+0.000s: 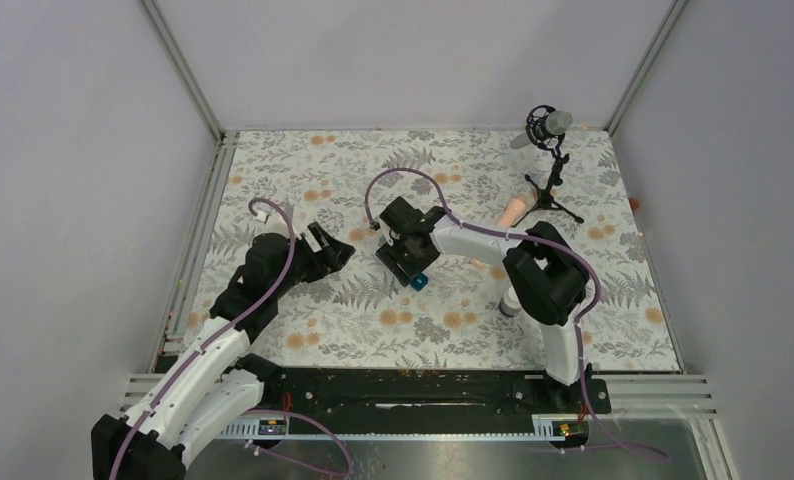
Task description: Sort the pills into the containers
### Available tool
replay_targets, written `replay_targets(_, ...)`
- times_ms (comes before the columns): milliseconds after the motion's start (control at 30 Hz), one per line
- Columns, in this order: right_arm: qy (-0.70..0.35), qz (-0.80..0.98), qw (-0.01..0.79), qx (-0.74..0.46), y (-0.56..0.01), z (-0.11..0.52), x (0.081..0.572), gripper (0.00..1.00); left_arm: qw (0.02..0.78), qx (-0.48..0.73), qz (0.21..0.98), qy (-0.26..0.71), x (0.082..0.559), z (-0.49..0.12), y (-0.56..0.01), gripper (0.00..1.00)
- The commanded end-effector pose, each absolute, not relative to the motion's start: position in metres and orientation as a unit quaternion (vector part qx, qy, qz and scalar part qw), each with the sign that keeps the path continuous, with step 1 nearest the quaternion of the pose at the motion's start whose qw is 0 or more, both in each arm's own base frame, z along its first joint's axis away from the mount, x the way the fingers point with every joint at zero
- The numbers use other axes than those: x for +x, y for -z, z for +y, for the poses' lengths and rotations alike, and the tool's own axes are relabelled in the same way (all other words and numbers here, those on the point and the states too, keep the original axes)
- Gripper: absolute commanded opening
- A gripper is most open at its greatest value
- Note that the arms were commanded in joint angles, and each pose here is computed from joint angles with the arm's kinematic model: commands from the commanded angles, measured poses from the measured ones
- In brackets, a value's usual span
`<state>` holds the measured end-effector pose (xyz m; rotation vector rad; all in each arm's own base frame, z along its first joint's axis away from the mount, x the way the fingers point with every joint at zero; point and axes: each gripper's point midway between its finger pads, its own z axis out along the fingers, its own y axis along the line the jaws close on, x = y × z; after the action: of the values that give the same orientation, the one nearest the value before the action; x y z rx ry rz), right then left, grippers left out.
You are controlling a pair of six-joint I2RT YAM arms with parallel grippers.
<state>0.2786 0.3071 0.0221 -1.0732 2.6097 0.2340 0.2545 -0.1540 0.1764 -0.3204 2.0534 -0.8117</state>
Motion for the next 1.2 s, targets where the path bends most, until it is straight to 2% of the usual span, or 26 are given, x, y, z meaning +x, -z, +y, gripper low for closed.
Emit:
replay_targets(0, -0.081, 0.902, 0.166, -0.389, -0.025, 0.321, 0.282, 0.67, 0.445, -0.139, 0.823, 0.323, 0.254, -0.151, -0.175, 0.79)
replay_targets(200, -0.059, 0.911, 0.188, -0.361, -0.024, 0.319, 0.292, 0.58, 0.442, -0.140, 0.826, 0.321, 0.253, -0.150, -0.171, 0.79)
replay_targets(367, -0.072, 0.919, 0.204, -0.330, -0.029, 0.325, 0.294, 0.44, 0.437, -0.125, 0.828, 0.330, 0.252, -0.156, -0.170, 0.80)
replay_targets(433, -0.079, 0.922, 0.209, -0.317, -0.033, 0.327, 0.295, 0.42, 0.431, -0.106, 0.828, 0.343, 0.250, -0.162, -0.172, 0.81)
replay_targets(667, -0.123, 0.935, 0.232, -0.237, -0.069, 0.337, 0.293, 0.41, 0.409, -0.056, 0.822, 0.393, 0.241, -0.186, -0.174, 0.81)
replay_targets(900, -0.220, 0.947, 0.217, -0.091, -0.106, 0.358, 0.279, 0.41, 0.396, -0.040, 0.806, 0.439, 0.234, -0.207, -0.172, 0.72)
replay_targets(1167, -0.288, 0.933, 0.212, -0.035, -0.134, 0.368, 0.266, 0.41, 0.374, -0.036, 0.796, 0.475, 0.232, -0.233, -0.164, 0.73)
